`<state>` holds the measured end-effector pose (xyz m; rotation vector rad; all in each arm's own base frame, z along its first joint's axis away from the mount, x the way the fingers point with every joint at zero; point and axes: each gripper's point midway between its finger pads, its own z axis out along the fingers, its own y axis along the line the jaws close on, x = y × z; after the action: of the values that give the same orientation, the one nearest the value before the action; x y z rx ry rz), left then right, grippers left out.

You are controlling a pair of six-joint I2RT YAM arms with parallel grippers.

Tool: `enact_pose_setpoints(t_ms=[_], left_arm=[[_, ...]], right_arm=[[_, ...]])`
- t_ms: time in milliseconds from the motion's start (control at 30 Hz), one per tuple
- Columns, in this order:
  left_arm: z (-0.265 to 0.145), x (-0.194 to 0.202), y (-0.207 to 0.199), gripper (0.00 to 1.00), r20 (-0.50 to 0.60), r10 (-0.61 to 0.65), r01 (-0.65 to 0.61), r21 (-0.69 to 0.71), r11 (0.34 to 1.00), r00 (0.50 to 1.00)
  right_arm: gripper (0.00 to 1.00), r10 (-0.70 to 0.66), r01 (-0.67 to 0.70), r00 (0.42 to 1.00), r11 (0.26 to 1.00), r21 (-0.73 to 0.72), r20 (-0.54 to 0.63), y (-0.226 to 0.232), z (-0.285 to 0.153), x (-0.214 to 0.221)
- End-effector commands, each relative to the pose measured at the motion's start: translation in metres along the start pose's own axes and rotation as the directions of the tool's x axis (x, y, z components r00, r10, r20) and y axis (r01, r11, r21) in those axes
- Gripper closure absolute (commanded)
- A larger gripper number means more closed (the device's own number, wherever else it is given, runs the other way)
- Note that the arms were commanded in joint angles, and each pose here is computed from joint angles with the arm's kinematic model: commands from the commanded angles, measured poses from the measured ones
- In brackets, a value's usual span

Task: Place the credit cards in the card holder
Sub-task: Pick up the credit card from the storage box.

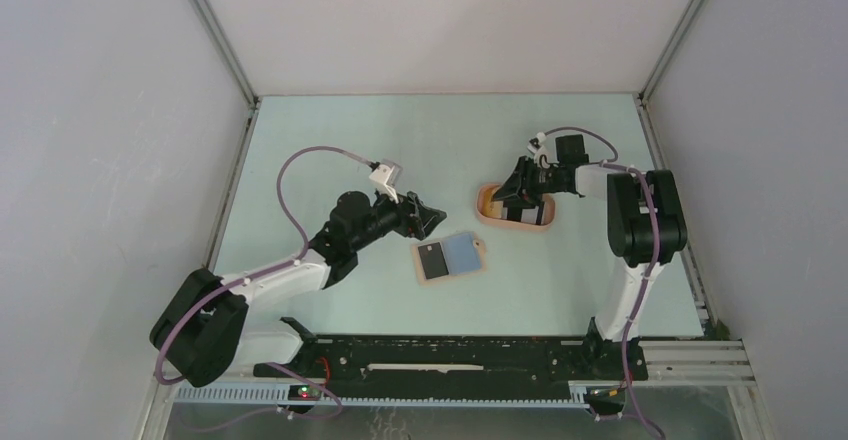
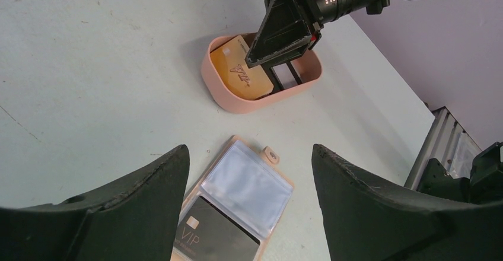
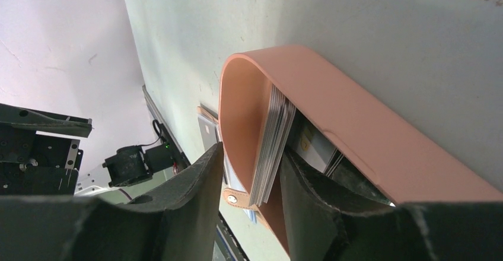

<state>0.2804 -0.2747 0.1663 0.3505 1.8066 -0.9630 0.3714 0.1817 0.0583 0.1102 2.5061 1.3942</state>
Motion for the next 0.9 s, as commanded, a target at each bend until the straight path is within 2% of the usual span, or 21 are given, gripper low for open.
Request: enact_pose_setpoints(t_ms=[0, 433, 867], left_arm=[[-0.002, -0.006, -0.004, 0.20, 0.033, -0.004, 0.003, 0.028, 1.000, 0.999], [-0.001, -0.002, -0.003, 0.20, 0.025, -0.010, 0.010, 0.029, 1.000, 1.000], [-0.003, -0.001, 0.000, 0.20, 0.025, -0.012, 0.012, 0.018, 1.000, 1.000]], right_arm=[[0.50, -0.034, 0.034, 0.999, 0.999, -0.014, -0.017, 0.009, 0.007, -0.005], [0.47, -0.028, 0.029, 0.998, 0.999, 0.017, -0.058, 0.002, 0.019, 0.000], [0.50, -0.043, 0.043, 0.999, 0.999, -0.030, -0.008, 0.018, -0.004, -0.015]])
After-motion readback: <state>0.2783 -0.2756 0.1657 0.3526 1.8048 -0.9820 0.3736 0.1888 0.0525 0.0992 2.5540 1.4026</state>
